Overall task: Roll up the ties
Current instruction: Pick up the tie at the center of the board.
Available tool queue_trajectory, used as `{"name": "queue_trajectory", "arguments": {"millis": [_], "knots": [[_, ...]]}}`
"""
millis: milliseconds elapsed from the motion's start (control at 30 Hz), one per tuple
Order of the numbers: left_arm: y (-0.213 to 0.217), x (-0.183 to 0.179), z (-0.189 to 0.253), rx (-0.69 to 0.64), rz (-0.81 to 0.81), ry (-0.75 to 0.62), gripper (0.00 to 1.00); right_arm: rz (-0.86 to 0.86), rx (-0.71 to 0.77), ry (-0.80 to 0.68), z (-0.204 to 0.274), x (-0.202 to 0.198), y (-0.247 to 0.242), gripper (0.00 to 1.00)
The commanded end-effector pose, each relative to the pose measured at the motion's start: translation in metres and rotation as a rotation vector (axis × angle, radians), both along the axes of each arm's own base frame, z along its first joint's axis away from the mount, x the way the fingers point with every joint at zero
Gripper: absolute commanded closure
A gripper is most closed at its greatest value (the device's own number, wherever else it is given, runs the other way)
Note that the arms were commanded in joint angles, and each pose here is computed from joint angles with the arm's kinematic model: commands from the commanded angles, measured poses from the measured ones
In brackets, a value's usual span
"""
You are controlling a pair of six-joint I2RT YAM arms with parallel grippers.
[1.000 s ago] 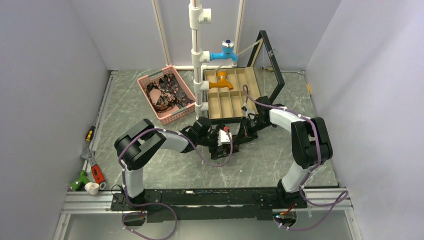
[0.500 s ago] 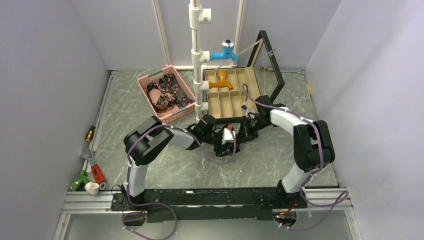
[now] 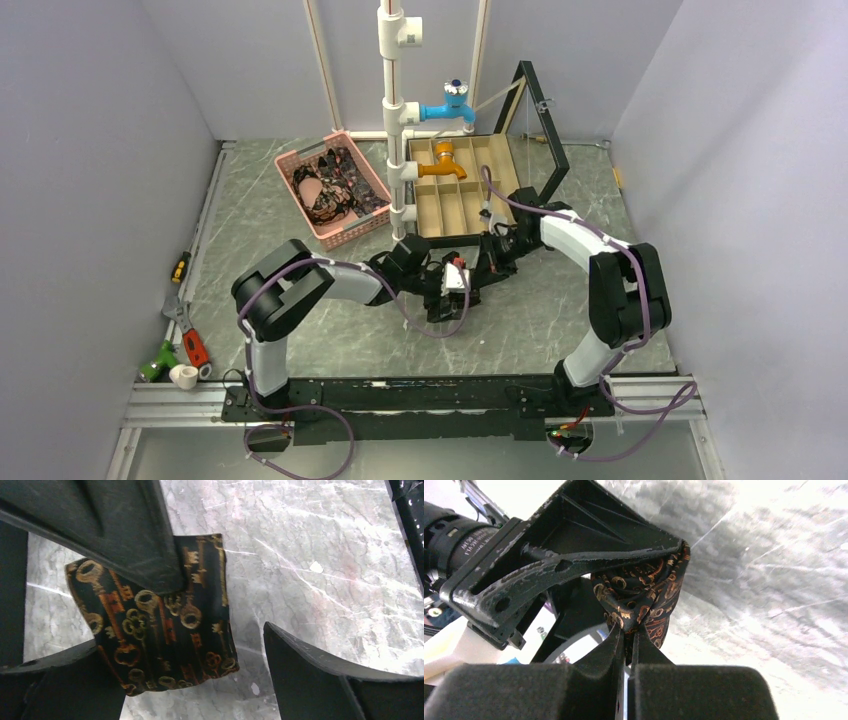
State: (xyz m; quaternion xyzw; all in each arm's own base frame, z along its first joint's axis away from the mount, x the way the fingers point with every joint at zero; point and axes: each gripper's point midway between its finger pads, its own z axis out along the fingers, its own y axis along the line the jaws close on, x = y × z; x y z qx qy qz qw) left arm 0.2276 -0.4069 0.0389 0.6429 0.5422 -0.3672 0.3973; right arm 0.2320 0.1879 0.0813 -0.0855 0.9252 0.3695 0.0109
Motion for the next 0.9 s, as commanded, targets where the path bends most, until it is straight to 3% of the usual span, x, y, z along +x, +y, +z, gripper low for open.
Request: {"name": "queue_trajectory", "arguments": {"millis": [0, 200, 367, 867], "knots": [[0.004, -0.008, 0.012, -0.004, 0.015, 0.034, 0.01, 0.026, 0.002, -0.169, 0.023, 0.024, -0.004, 1.00], [0.003, 0.012, 0.023, -0.068, 0.089, -0.025, 0.01, 0.047, 0.036, -0.151, 0.022, 0.012, 0.000, 1.00], [-0.007, 0.010, 0.032, -0.119, 0.058, -0.048, 0.01, 0.063, 0.055, -0.158, 0.025, 0.009, 0.006, 1.00], [-0.019, 0.019, 0.015, -0.089, 0.101, -0.051, 0.01, 0.110, 0.105, -0.172, 0.040, 0.000, 0.016, 1.00]]}}
